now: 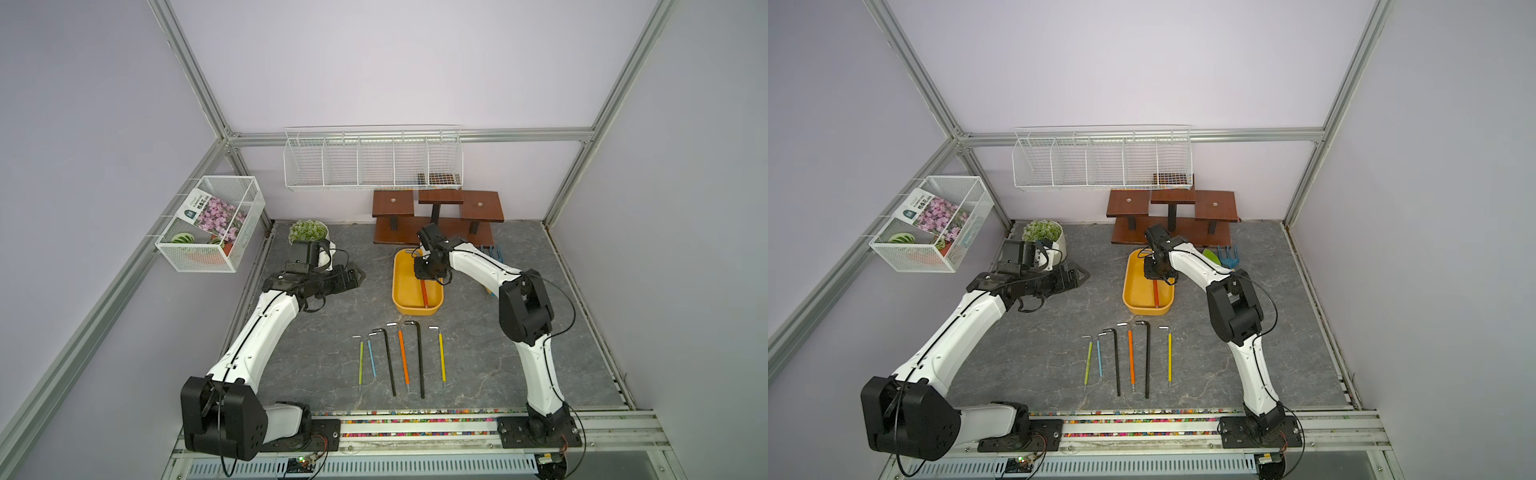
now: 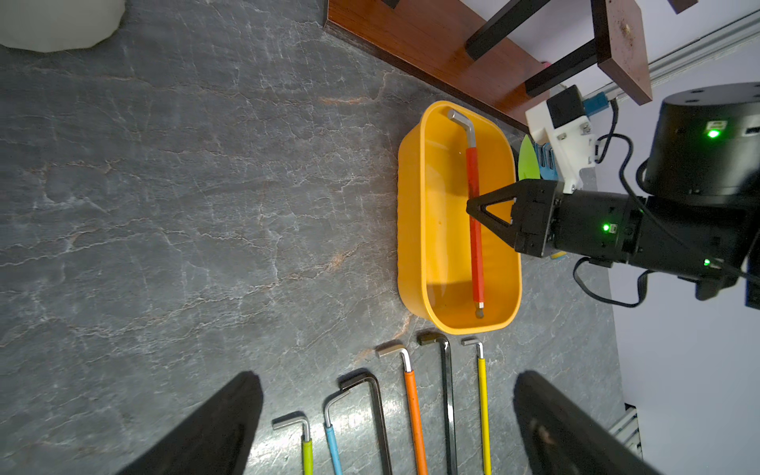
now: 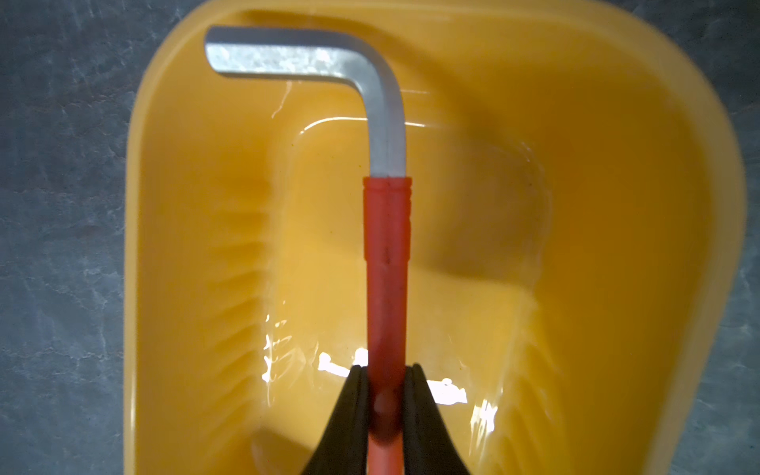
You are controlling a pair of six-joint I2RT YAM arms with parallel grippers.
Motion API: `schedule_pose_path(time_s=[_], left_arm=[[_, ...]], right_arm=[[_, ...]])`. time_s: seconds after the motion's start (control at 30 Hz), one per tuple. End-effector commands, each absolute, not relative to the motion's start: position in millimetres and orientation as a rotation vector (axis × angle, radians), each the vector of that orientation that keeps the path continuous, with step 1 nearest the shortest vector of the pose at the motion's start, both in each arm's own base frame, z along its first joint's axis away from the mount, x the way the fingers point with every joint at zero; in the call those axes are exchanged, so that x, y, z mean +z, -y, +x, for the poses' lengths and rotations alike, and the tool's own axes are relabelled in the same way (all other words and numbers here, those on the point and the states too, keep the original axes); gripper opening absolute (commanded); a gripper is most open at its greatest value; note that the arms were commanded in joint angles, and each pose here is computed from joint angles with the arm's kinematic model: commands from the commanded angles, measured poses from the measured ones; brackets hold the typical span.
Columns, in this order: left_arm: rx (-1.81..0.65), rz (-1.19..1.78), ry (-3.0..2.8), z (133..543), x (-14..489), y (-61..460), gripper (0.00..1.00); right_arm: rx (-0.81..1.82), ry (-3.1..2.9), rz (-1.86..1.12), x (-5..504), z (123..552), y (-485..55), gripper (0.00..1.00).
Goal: Put the hex key on the desktop into the storage box
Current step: Place the Allen key in the storage box, then pick up the Allen key from the center of the board.
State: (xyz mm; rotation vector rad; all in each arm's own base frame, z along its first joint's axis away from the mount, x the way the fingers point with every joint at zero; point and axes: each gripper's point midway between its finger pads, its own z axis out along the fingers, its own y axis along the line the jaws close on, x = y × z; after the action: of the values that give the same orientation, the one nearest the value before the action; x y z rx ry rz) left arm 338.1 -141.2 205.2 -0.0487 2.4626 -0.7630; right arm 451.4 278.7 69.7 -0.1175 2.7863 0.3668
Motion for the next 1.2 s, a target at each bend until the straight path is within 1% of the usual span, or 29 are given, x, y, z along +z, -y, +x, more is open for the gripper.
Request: schedule_pose_path(time_s=[0.0,0.07,0.1,0.2,0.3,0.43,0.63,0.77,0.87,1.17], left_arm=[[-0.778,-0.044,-2.466,339,203,142,1.00],[-0.777,-0.045,-2.468,339,203,141,1.00],[-0.777,-0.046,-2.467,339,203,141,1.00],[-0.776,-0.052,-2.473,338,201,141,1.00],[-0.773,-0.055,-2.479,338,198,140,1.00],[-0.771,-0.058,-2.489,336,194,140,1.00],[-0.806,-0.025,-2.472,329,199,145,1.00],[-0.807,-0.019,-2.487,320,196,151,1.00],[-0.797,-0.051,-2.515,313,189,151,1.00],[-0.824,-0.093,-2.528,297,174,162,1.00]], right_arm=[[0.411,-2.750,-0.138,80,457,-287,0.25],[0.414,-2.749,-0.141,82,456,-287,0.40],[0.420,-2.746,-0.143,84,456,-288,0.45],[0.444,-2.717,-0.153,98,455,-288,0.53],[0.474,-2.677,-0.167,119,450,-288,0.57],[0.511,-2.610,-0.205,153,437,-287,0.58],[0.542,-2.548,-0.289,186,393,-284,0.58],[0.562,-2.542,-0.367,189,358,-279,0.58],[0.530,-2.543,-0.375,187,336,-268,0.57],[0.546,-2.541,-0.259,167,285,-231,0.56]])
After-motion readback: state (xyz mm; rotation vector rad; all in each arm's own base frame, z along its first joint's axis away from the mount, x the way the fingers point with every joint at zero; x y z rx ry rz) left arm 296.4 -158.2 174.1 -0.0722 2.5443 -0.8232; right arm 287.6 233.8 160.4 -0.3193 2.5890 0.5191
